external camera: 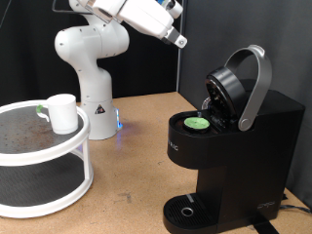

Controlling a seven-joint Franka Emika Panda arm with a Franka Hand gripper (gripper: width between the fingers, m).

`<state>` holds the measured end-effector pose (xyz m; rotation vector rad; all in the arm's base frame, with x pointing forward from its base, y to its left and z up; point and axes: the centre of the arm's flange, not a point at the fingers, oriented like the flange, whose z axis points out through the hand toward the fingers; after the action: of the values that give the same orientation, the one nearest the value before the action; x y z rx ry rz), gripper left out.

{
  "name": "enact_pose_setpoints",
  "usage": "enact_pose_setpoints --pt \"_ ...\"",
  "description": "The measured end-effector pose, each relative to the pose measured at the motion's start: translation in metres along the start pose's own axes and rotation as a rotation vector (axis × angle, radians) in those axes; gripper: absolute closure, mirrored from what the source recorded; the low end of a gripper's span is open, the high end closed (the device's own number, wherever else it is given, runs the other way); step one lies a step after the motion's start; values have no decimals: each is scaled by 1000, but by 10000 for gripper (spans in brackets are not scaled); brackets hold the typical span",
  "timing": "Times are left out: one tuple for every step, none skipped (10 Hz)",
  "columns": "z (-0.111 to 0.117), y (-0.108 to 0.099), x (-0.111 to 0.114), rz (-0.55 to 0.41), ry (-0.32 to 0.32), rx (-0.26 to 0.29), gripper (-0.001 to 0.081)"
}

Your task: Make a cup of coffee with the keurig machine

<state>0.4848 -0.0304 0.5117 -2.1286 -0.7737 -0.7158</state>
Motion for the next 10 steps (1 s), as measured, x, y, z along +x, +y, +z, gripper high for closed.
enact_pose_setpoints --pt "1 1 -1 2 -3 -1 -1" --pt "4 0 -1 2 -8 6 -1" --pt "6 -2 1 2 -10 18 -1" --pt "10 -6 8 7 -14 34 -1" --pt "15 -12 18 13 -22 43 -1" --pt "22 -20 29 20 -26 49 -1" --pt "30 -29 39 30 -26 50 -1" --pt "38 -36 49 39 -30 47 -1" --pt "48 -43 58 43 -36 41 -1" --pt "58 -49 66 45 -44 36 -1"
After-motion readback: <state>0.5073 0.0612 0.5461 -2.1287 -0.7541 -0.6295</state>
